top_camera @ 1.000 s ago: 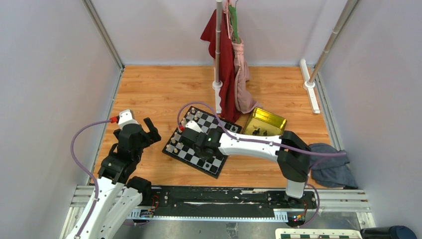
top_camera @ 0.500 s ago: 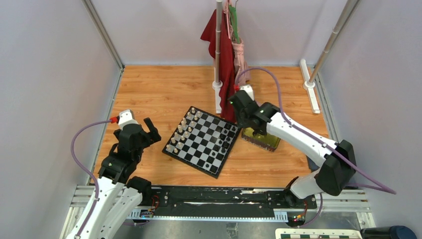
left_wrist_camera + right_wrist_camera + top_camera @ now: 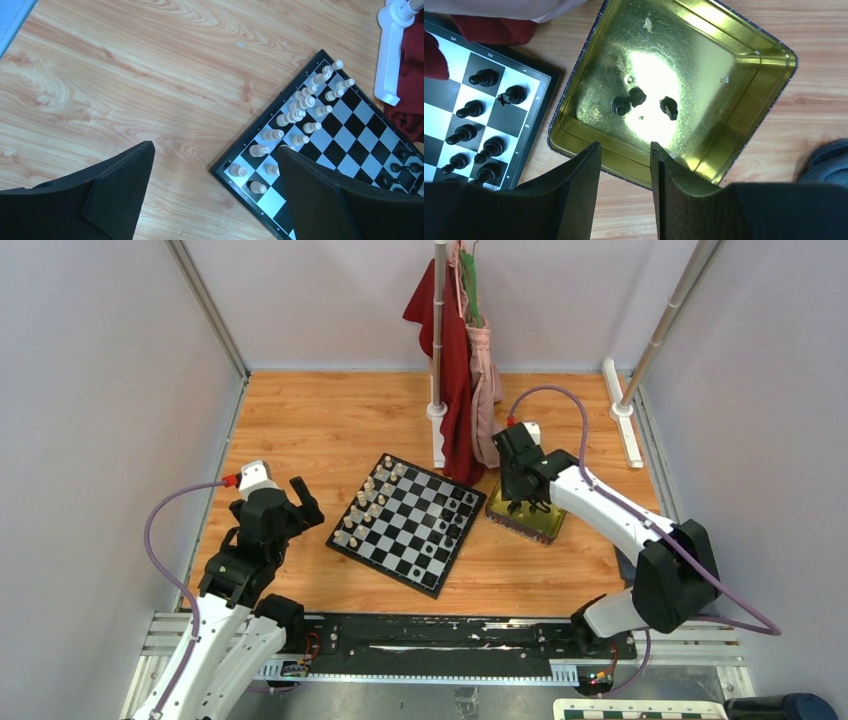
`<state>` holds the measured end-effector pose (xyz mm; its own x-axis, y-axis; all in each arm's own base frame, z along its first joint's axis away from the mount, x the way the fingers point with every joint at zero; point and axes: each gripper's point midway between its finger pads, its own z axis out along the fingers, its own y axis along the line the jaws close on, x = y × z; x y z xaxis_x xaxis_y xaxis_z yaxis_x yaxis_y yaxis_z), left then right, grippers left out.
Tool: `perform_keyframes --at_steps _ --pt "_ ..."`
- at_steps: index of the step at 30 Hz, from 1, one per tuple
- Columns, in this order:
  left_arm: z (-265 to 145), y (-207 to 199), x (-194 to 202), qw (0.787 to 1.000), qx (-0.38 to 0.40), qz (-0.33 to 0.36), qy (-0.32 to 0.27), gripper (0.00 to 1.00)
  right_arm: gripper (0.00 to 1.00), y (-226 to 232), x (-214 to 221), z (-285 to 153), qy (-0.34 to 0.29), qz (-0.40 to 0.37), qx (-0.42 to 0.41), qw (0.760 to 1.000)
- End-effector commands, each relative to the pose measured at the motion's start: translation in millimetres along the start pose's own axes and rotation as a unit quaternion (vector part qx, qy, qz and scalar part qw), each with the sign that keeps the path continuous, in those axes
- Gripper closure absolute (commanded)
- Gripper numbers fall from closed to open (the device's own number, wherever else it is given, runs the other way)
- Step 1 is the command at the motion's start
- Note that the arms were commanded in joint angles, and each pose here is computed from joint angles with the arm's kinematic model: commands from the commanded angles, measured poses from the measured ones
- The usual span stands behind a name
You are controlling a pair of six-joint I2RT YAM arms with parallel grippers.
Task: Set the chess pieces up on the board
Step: Pick up the chess piece from the storage box.
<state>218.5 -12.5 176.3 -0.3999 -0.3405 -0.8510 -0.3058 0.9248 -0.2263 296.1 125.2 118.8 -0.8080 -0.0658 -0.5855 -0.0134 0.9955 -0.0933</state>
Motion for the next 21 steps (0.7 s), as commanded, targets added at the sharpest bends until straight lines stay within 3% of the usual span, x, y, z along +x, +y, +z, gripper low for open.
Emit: perform_keyframes --at_steps 1,21 --pt "3 -2 2 1.0 0.002 0.007 0.003 0.0 0.55 5 10 17 0.017 0.013 -0.013 1.0" --pt "5 -1 5 1.0 -0.004 0.012 0.01 0.0 0.62 9 20 51 0.052 0.011 -0.017 0.998"
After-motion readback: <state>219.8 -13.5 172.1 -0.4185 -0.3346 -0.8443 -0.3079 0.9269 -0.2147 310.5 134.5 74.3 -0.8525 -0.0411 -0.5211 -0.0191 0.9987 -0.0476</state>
